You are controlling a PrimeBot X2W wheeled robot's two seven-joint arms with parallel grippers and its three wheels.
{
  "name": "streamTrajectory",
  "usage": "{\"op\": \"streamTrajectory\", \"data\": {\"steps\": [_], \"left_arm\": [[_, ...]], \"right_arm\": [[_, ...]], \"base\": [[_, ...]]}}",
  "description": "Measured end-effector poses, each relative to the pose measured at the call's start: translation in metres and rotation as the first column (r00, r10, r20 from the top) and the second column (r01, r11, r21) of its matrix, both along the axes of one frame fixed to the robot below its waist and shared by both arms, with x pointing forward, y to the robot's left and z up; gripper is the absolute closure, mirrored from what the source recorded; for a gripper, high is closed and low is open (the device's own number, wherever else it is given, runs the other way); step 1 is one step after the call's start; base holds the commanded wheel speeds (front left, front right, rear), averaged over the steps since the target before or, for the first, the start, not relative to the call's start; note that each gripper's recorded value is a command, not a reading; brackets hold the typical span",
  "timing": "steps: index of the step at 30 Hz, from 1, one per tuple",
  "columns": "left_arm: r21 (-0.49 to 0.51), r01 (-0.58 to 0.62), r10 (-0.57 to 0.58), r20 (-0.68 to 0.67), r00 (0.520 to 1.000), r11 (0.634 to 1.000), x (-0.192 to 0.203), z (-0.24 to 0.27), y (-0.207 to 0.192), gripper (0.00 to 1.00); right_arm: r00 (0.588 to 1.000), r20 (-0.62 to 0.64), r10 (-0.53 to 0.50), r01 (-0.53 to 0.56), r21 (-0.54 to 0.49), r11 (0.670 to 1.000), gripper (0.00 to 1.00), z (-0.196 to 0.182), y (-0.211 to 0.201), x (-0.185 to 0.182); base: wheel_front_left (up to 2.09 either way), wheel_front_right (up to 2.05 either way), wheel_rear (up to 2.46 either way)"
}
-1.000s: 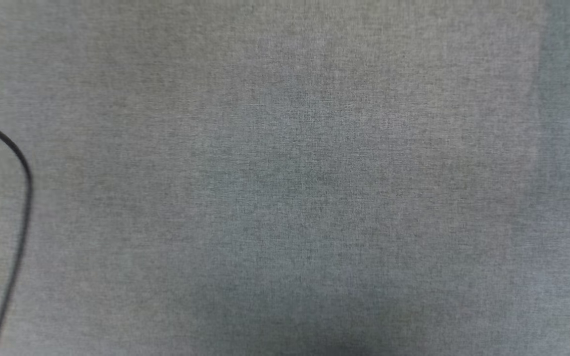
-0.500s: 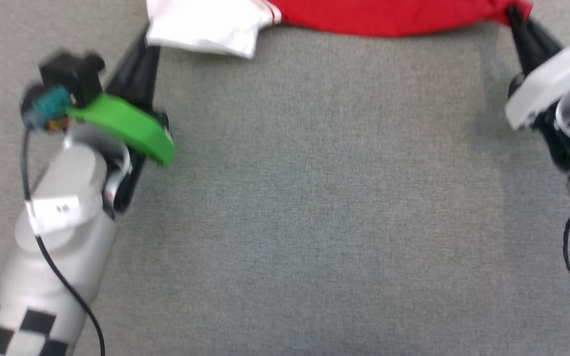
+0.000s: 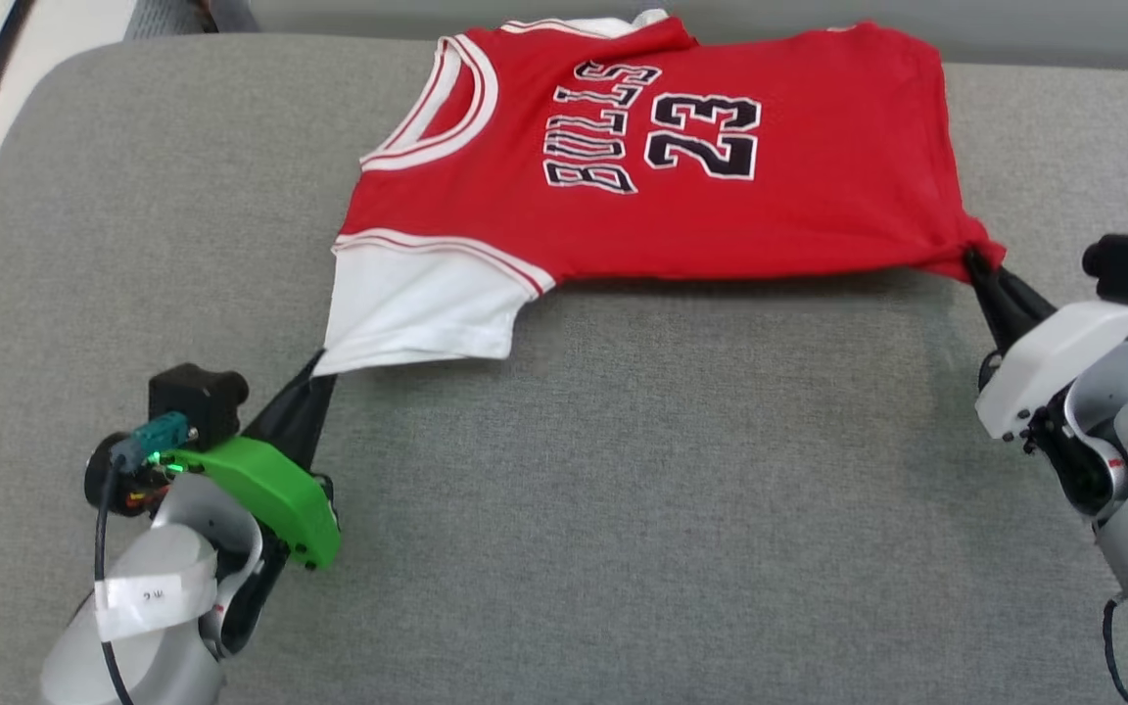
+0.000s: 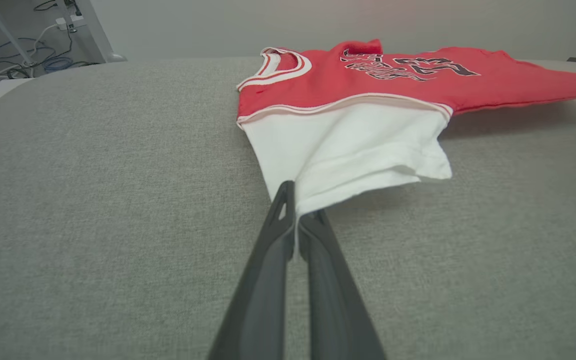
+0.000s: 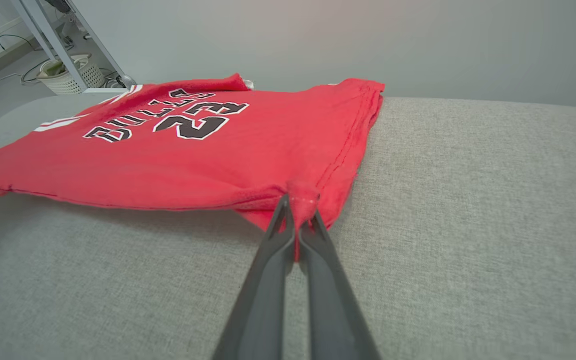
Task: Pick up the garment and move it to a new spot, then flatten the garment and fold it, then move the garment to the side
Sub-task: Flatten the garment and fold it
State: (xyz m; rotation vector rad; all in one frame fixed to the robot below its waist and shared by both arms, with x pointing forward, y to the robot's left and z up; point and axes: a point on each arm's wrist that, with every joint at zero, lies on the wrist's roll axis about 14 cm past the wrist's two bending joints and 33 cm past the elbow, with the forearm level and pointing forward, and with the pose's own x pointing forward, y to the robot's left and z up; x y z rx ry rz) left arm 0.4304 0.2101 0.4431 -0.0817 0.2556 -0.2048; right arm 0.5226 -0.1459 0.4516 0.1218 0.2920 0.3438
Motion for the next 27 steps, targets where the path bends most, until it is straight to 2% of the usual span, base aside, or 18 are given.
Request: {"op": "streamTrajectory", "data": {"steps": [7, 14, 22, 23, 27], "left_arm": [[-0.004, 0.064, -0.064, -0.078, 0.995, 0.998, -0.045, -0.005, -0.013, 1.00], [-0.046, 0.093, -0.096, -0.067, 0.993, 0.995, -0.080, 0.007, -0.022, 1.00], [-0.069, 0.147, -0.156, -0.134, 0.979, 0.987, -0.128, 0.000, -0.034, 1.00], [-0.085, 0.151, -0.164, -0.168, 0.972, 0.985, -0.146, -0.004, -0.036, 1.00], [-0.098, 0.171, -0.188, -0.208, 0.960, 0.980, -0.166, -0.009, -0.041, 1.00]], "right_arm": [[0.997, -0.079, -0.028, 0.029, 0.011, 1.000, 1.00, -0.014, -0.011, -0.036], [0.989, -0.143, -0.045, 0.053, 0.051, 0.997, 1.00, -0.020, -0.023, -0.078], [0.979, -0.203, -0.018, 0.032, 0.067, 0.997, 1.00, -0.019, -0.034, -0.128], [0.969, -0.247, 0.000, 0.018, 0.071, 0.997, 1.00, -0.023, -0.036, -0.153], [0.954, -0.299, 0.007, 0.009, 0.052, 0.999, 1.00, -0.030, -0.045, -0.182]], "base": [[0.00, 0.00, 0.00], [0.00, 0.00, 0.00], [0.00, 0.00, 0.00], [0.00, 0.00, 0.00], [0.00, 0.00, 0.00]]}}
